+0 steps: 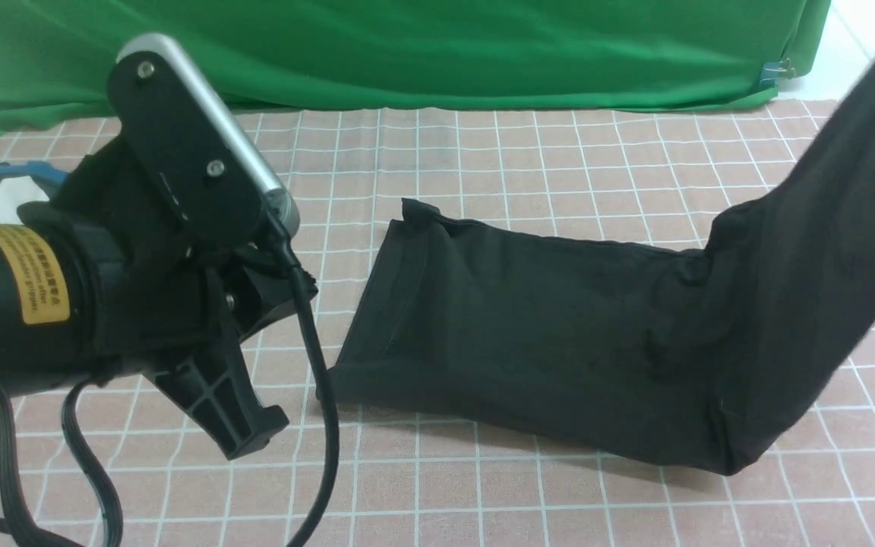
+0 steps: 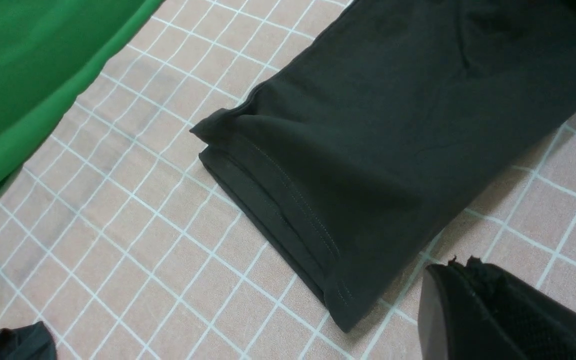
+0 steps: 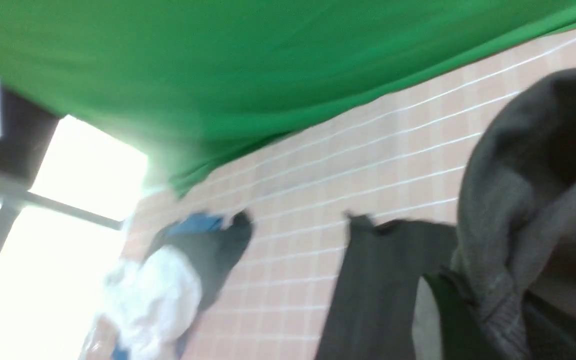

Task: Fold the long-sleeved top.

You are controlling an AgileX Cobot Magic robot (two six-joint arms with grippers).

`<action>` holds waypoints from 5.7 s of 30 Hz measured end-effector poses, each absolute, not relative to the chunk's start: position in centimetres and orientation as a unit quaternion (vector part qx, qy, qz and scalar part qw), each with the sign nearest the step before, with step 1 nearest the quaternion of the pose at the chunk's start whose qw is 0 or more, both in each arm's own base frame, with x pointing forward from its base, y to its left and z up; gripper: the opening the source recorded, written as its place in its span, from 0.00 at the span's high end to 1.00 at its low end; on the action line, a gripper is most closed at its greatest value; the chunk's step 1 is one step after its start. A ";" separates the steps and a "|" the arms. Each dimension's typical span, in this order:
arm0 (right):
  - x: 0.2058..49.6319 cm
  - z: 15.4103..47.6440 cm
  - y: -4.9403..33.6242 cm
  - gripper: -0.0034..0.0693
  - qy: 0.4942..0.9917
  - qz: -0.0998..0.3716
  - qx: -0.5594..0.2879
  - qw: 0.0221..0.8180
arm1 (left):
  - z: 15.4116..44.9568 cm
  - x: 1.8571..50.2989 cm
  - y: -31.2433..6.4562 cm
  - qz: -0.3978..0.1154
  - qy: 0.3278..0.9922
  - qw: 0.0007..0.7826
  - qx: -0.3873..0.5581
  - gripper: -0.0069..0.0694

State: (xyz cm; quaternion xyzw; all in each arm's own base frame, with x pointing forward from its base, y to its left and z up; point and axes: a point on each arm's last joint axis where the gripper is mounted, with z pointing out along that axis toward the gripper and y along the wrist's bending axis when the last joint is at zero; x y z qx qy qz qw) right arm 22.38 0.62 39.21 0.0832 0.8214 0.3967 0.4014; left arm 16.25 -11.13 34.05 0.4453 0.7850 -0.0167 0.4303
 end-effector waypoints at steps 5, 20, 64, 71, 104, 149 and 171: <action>24.7 38.7 4.7 0.83 0.822 0.422 0.034 0.382 | 34.0 16.4 -10.8 -0.002 0.793 0.425 0.436 0.89; 31.2 36.0 16.2 0.83 0.829 0.455 -0.061 0.320 | 34.1 17.7 -8.6 0.024 0.830 0.431 0.353 0.89; 33.5 30.7 12.3 0.60 0.970 0.116 -0.079 0.199 | 34.7 18.2 -10.7 -0.083 0.804 0.482 0.340 0.89; 34.0 25.8 10.7 0.22 0.980 0.067 -0.020 0.187 | 28.3 22.5 -13.2 -0.074 0.863 0.353 0.353 0.89; 35.5 24.5 10.2 0.26 0.973 0.062 -0.044 0.217 | 15.1 30.5 -9.2 -0.037 0.949 0.203 0.240 0.44; 39.1 15.2 8.7 0.73 0.984 0.084 -0.017 0.153 | 22.6 32.6 -9.0 -0.010 0.933 0.248 0.262 0.15; 39.8 19.6 8.6 0.25 0.955 0.077 -0.076 0.277 | 35.6 10.3 -3.4 -0.032 0.744 0.632 0.216 0.89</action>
